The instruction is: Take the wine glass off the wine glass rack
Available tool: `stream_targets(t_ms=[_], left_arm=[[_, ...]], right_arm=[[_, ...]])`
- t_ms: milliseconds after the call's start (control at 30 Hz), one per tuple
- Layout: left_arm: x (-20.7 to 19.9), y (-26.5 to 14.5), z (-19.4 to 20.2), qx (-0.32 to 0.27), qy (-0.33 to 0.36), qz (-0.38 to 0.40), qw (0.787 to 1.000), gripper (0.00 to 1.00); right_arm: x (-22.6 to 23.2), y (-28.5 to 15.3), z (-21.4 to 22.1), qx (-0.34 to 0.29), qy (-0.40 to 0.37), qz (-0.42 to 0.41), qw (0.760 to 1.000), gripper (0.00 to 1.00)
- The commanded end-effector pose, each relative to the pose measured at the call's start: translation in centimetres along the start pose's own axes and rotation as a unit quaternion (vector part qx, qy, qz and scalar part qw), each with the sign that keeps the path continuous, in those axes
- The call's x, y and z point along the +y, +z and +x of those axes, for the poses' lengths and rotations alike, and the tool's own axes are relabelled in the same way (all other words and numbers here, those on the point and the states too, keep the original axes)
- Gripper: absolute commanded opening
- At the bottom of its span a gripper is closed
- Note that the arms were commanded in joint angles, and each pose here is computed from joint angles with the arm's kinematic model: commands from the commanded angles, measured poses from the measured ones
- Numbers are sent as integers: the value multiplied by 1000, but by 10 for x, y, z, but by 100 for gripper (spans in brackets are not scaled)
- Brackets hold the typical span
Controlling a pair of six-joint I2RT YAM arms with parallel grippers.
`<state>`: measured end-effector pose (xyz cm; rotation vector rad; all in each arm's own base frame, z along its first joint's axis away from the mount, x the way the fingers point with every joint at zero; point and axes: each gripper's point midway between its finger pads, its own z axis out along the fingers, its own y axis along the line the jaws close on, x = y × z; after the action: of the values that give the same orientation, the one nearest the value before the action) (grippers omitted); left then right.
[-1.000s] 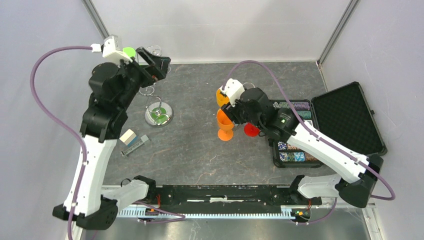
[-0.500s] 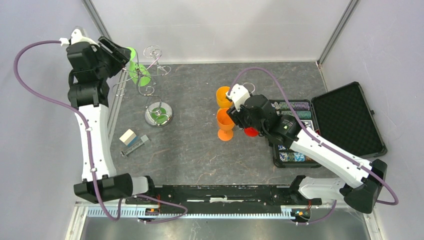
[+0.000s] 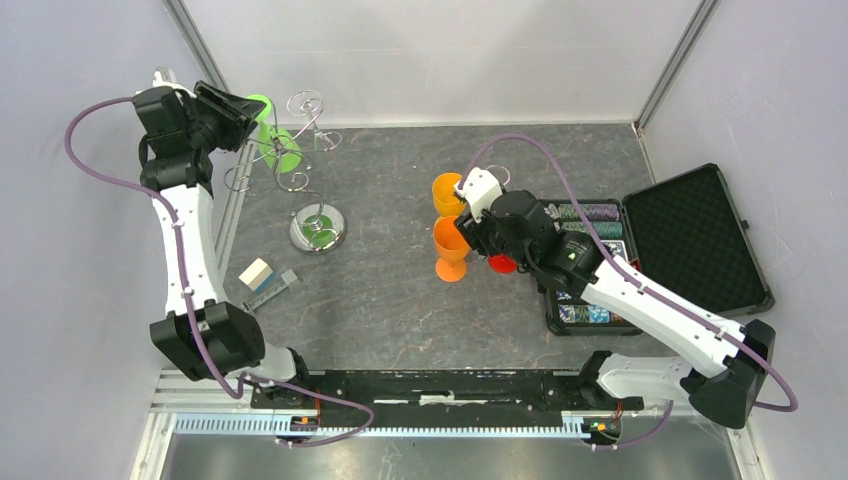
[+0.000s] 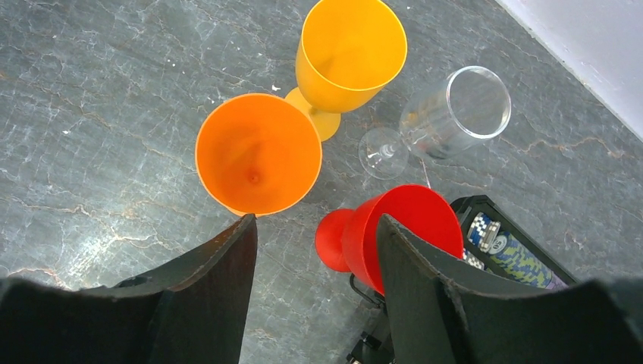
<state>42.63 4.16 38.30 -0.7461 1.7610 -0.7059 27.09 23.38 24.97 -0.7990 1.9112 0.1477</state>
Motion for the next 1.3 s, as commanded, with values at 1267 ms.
stream_targets(t_ms=[1267], left_arm=[[-26, 1, -22, -19, 31, 50, 998, 58]], right_arm=[[14, 5, 5, -14, 23, -28, 999, 62]])
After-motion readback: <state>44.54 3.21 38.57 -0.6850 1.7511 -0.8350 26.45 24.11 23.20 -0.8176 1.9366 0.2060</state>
